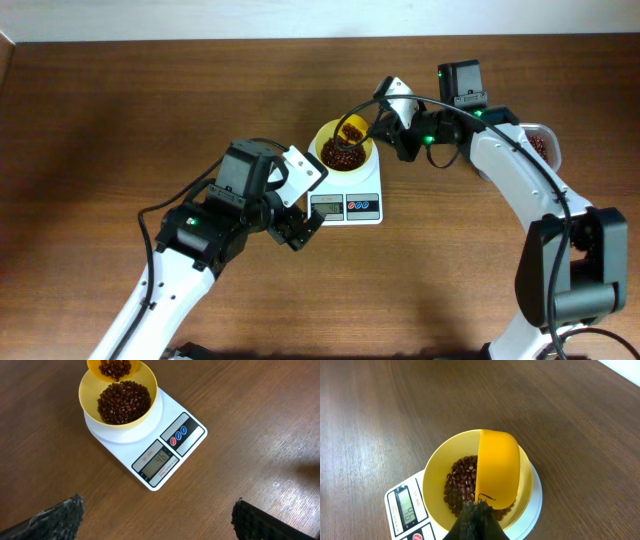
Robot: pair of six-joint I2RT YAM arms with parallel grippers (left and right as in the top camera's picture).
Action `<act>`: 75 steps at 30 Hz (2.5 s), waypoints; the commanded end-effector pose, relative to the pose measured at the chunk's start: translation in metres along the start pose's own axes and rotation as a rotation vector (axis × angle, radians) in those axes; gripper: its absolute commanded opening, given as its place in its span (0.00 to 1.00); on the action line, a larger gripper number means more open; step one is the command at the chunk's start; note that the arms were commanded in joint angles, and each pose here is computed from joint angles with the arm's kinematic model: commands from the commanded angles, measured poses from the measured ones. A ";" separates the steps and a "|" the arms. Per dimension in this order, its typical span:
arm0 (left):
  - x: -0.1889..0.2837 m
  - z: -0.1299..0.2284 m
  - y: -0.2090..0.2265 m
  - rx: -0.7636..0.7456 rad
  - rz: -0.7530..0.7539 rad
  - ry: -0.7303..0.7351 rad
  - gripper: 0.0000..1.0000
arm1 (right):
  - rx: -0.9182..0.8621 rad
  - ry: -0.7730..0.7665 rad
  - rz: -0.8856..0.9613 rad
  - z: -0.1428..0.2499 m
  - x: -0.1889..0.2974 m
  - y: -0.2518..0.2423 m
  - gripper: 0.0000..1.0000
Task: Scoop item into bowl and weigh 50g on scale
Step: 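Tilt the scoop with the right gripper, pouring beans gradually into the bowl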
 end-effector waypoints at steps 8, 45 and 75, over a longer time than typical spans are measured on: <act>0.002 -0.001 -0.001 0.005 0.010 -0.010 0.99 | 0.008 -0.002 -0.009 0.001 -0.002 0.000 0.04; 0.002 0.000 -0.001 0.005 0.011 -0.007 0.99 | -0.036 0.017 -0.038 0.005 -0.002 0.006 0.04; 0.002 0.000 -0.001 0.005 0.011 -0.007 0.99 | -0.041 0.017 -0.054 0.006 -0.002 0.008 0.04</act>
Point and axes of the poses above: each gripper's point midway between its finger pads, its own x axis back along the fingers, its own y axis along the line the jaws close on, z = x × y, the point moved 7 cm from there along x, back along the fingers, and after that the axes turned 10 degrees about x, right-handed, at the moved point
